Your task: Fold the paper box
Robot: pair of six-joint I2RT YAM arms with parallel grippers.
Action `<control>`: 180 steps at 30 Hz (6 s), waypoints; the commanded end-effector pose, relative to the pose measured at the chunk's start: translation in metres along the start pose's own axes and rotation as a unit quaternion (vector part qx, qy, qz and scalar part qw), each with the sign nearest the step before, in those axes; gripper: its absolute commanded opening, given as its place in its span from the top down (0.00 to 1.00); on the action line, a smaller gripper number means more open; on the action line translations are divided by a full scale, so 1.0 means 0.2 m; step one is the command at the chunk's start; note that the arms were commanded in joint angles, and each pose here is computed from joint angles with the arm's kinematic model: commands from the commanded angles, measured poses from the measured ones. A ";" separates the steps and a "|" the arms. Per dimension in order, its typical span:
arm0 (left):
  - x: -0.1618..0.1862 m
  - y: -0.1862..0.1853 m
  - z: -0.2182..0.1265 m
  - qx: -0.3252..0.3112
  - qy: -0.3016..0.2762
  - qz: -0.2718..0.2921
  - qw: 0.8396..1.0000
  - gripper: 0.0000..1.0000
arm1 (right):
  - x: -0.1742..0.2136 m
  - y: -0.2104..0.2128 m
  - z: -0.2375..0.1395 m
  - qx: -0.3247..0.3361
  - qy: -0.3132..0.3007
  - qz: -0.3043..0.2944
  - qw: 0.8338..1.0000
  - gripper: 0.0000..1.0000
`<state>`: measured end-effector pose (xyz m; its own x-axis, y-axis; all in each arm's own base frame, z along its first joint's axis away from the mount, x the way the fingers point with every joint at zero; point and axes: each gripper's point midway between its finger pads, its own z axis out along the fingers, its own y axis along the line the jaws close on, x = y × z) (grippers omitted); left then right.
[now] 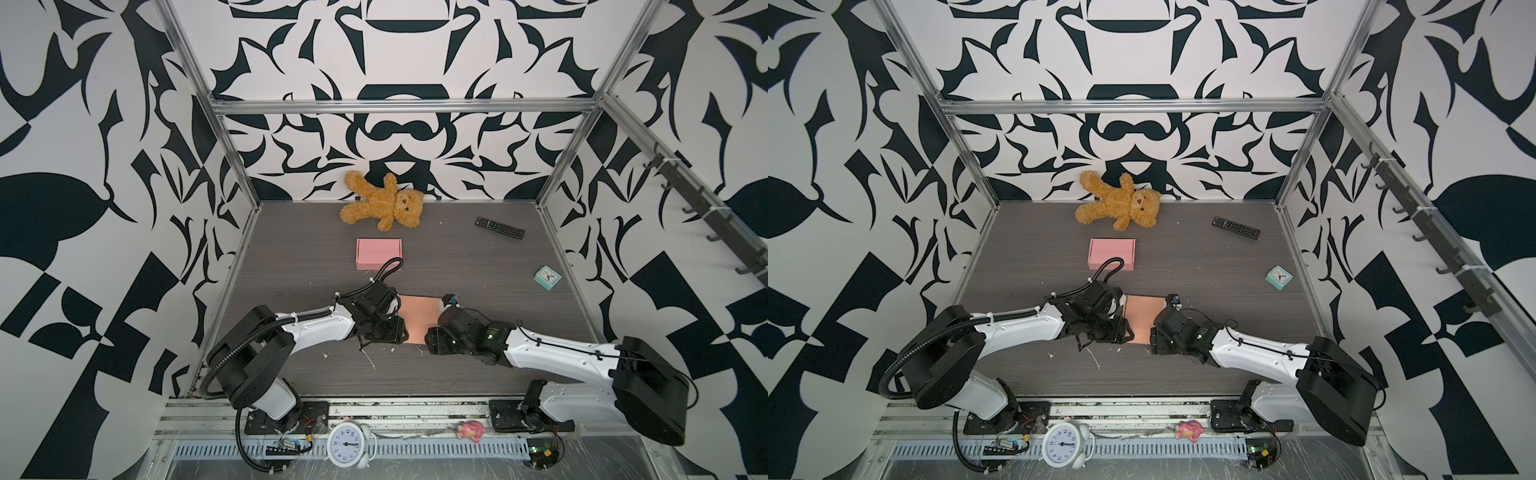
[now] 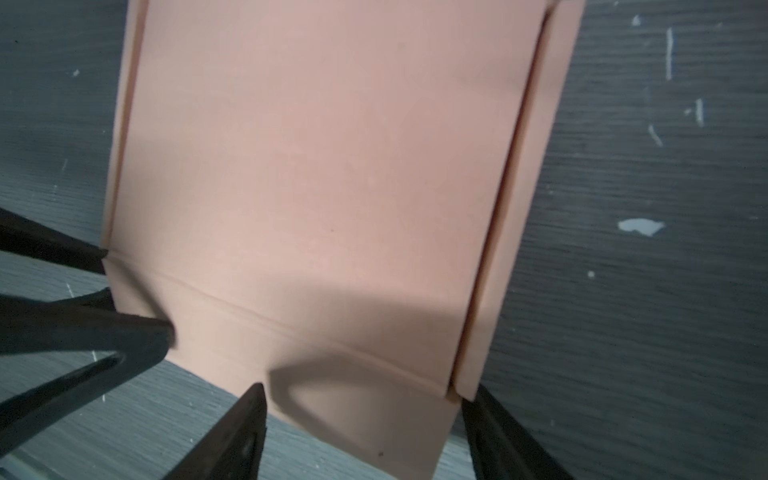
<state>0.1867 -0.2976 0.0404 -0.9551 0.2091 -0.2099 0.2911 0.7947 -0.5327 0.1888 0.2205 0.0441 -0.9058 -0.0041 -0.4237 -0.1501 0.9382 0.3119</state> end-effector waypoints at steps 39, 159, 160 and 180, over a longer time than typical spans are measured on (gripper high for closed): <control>-0.11 0.07 -0.23 -0.036 -0.042 0.024 0.998 0.45 | -0.13 -0.05 -0.05 0.036 -0.072 -0.005 0.997 0.27; -0.14 -0.03 -0.03 0.091 0.036 0.031 0.995 0.37 | -0.02 -0.04 0.05 0.031 -0.045 -0.018 0.998 0.31; -0.14 -0.02 -0.03 0.091 0.034 0.026 0.995 0.36 | -0.01 -0.05 0.04 0.033 -0.047 -0.020 0.998 0.32; -0.26 -0.03 -0.11 0.104 0.009 0.019 0.994 0.32 | -0.19 -0.14 0.01 -0.005 -0.047 0.013 0.999 0.79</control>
<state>0.2285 -0.2951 0.0651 -0.9458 0.2440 -0.2141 0.3240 0.6693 -0.6687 0.2197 0.1821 0.0385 -0.8772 0.0501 -0.4775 -0.0953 0.9566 0.2754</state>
